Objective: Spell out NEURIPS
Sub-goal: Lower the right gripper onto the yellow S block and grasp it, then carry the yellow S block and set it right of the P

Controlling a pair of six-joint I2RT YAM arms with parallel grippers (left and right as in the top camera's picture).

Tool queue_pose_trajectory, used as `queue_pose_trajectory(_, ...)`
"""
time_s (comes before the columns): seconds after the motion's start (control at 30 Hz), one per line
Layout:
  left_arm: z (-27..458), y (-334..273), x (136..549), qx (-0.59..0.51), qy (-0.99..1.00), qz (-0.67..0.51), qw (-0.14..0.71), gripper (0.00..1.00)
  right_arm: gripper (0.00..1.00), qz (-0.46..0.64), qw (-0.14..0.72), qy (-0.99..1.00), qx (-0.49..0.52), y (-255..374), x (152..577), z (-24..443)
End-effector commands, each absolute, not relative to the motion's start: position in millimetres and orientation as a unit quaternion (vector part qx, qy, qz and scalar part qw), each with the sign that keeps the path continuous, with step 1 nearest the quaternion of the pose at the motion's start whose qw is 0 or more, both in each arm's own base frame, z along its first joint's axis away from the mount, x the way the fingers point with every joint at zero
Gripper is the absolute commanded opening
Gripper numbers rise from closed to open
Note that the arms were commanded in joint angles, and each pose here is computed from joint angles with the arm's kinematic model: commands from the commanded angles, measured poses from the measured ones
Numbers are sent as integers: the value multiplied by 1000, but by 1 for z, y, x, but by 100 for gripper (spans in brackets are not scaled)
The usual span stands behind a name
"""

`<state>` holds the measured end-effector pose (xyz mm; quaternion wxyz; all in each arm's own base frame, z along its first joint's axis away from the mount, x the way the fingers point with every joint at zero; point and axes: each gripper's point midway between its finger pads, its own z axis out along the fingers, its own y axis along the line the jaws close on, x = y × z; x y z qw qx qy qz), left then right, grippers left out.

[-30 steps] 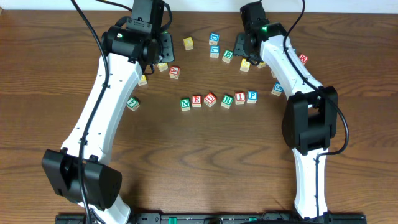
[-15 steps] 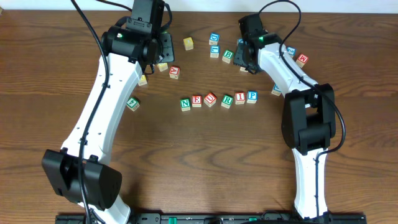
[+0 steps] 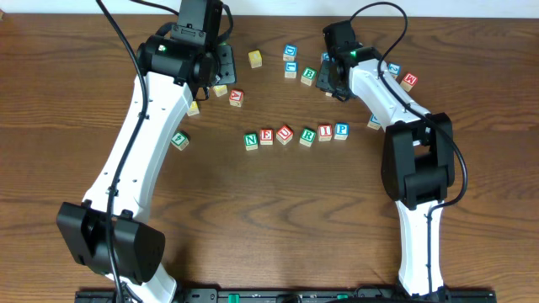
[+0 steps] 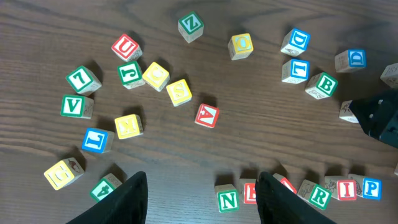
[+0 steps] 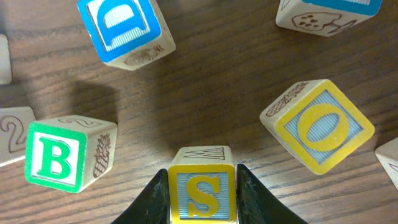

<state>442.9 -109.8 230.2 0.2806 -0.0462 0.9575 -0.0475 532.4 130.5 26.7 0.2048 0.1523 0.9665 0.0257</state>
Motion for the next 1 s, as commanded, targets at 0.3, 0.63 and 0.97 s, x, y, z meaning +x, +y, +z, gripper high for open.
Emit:
queue_pose_trajectory(0.3, 230, -105, 442, -42, 958, -38, 280, 55, 28, 9, 183, 977, 108, 132, 519, 22)
queue_pose_trajectory(0.63, 230, -105, 442, -42, 958, -38, 281, 55, 30, -30, 99, 991, 82, 105, 478, 21)
queue_pose_trajectory(0.97, 230, -105, 442, -42, 958, -38, 281, 55, 29, -48, 50, 996, 62, 89, 457, 19)
